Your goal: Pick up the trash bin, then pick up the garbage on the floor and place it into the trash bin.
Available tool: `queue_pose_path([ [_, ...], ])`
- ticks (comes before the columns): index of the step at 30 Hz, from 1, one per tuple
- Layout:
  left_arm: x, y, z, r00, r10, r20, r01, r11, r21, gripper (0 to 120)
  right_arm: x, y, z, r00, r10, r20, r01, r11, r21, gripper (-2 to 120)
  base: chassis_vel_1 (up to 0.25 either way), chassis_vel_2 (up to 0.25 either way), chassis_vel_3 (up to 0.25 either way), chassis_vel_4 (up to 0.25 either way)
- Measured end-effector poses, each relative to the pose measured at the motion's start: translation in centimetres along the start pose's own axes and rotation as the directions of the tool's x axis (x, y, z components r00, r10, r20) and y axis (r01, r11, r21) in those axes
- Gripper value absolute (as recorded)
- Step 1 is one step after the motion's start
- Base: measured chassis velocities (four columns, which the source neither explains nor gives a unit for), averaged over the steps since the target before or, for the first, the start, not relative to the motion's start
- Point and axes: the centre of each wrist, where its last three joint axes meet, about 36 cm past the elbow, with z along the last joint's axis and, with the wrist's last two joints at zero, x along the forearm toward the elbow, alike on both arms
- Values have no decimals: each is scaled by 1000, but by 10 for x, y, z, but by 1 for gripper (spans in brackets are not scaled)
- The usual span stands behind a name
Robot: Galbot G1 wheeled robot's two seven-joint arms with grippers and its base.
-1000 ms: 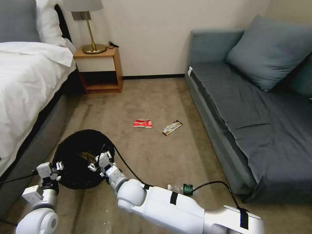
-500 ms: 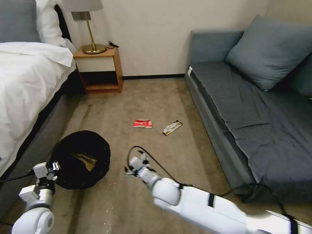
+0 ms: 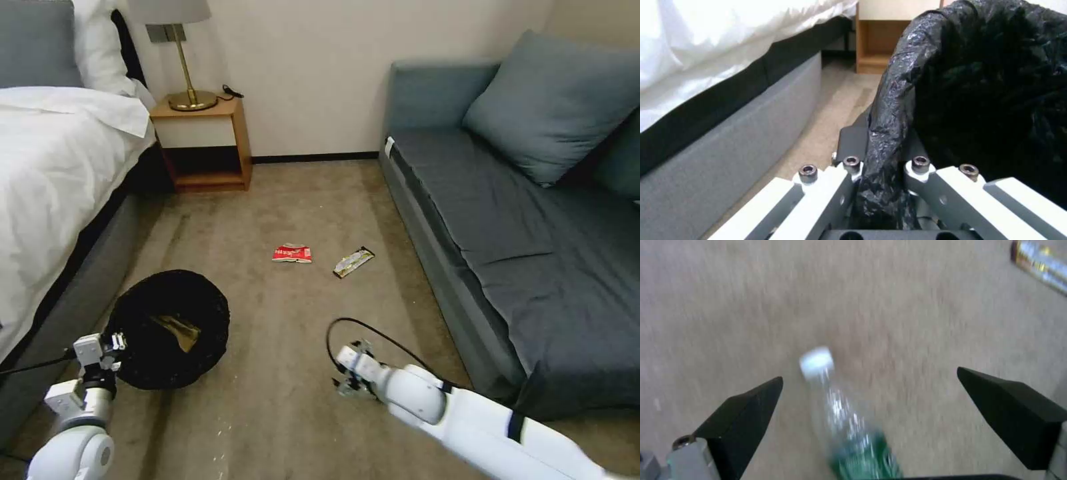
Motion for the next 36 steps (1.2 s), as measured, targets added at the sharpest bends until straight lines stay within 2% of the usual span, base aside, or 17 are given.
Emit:
queue_pose_path([
  [3,0,0,1,1000,8,7,-8,1000,3,5,-7,1,23,998,-8,-70,8,1000,5,100,0,0,0,0],
  [7,1,-1,2,1000,10,12,-10,1000,-1,5,-19,0,36,995,-2,-100,3,1000,4,100,0,0,0,0],
  [15,4,0,1,1000,14,15,-14,1000,-7,5,-40,-6,43,994,12,-113,-13,1000,-3,100,0,0,0,0],
  [24,3,0,-1,1000,9,22,-9,1000,-8,5,-73,7,55,990,-18,-143,20,1000,14,100,0,0,0,0],
  [36,3,3,-2,1000,-1,27,1,1000,-4,5,-80,3,49,991,-16,-133,18,1000,13,99,0,0,0,0],
])
